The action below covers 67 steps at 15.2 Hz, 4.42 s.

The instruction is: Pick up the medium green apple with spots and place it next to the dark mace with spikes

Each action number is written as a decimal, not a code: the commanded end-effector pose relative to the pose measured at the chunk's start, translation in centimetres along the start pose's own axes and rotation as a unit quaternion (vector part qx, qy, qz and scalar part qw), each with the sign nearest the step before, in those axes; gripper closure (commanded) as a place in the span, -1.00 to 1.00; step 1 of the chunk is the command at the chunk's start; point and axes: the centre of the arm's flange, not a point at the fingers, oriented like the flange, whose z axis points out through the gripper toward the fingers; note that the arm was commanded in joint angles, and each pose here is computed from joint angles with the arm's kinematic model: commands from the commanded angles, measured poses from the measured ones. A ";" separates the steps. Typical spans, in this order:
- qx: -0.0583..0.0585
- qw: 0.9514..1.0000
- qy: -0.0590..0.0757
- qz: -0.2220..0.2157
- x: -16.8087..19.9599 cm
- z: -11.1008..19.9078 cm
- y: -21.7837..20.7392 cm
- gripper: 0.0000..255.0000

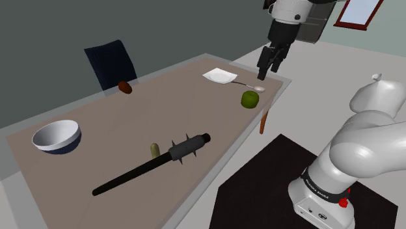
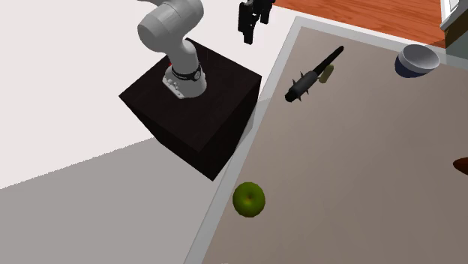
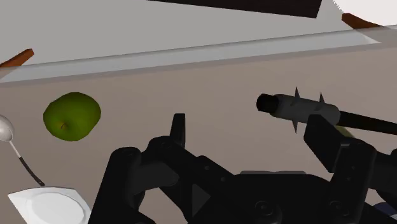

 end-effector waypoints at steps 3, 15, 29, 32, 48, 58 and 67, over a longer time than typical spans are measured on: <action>0.000 0.999 -0.005 -0.036 0.0 1.3 2.3 -1.00; -0.003 0.968 -0.036 -0.250 3.0 9.2 15.4 -1.00; -0.007 0.873 -0.070 -0.484 12.4 18.8 27.7 -1.00; -0.007 0.844 -0.077 -0.530 15.1 20.9 29.6 -1.00; -0.008 0.792 -0.088 -0.604 19.3 28.5 32.6 -1.00; -0.008 0.792 -0.088 -0.604 19.3 28.5 32.6 1.00; -0.008 0.792 -0.088 -0.604 19.4 26.4 32.6 1.00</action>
